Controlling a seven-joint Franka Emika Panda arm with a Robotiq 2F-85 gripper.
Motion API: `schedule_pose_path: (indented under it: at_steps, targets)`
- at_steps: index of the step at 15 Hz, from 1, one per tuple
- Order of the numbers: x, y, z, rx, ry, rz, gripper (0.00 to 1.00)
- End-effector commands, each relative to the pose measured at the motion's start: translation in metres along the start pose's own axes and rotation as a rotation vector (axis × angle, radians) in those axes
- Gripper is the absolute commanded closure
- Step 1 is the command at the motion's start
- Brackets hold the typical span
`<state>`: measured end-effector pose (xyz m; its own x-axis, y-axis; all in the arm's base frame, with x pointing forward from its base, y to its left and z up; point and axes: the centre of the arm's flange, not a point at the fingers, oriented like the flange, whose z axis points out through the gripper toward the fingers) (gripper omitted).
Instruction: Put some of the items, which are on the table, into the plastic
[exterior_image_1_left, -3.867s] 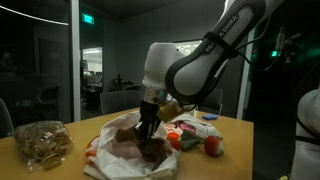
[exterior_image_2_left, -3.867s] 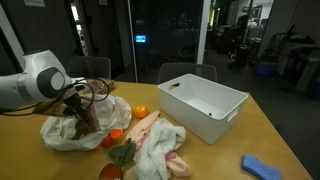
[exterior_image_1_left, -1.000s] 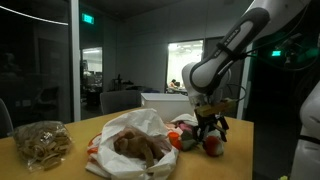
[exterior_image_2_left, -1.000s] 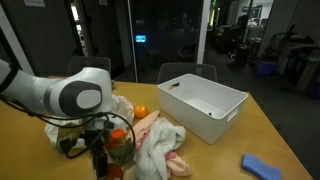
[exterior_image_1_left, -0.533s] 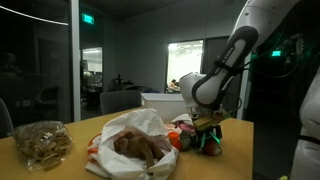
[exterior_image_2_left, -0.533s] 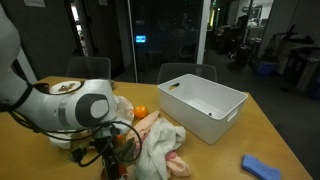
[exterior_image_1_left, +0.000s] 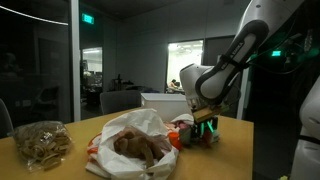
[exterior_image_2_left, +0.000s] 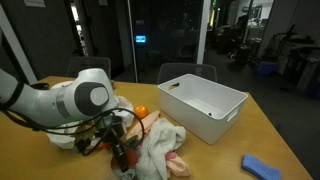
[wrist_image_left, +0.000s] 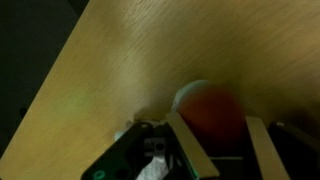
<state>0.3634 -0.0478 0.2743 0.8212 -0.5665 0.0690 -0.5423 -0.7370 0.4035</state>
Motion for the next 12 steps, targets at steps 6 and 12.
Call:
schedule_pose_path:
  at_steps: [6, 12]
  targets:
    - [-0.01, 0.011, -0.144, 0.351, 0.222, -0.011, 0.91]
    - [-0.053, -0.043, -0.19, 0.54, 0.19, -0.292, 0.92]
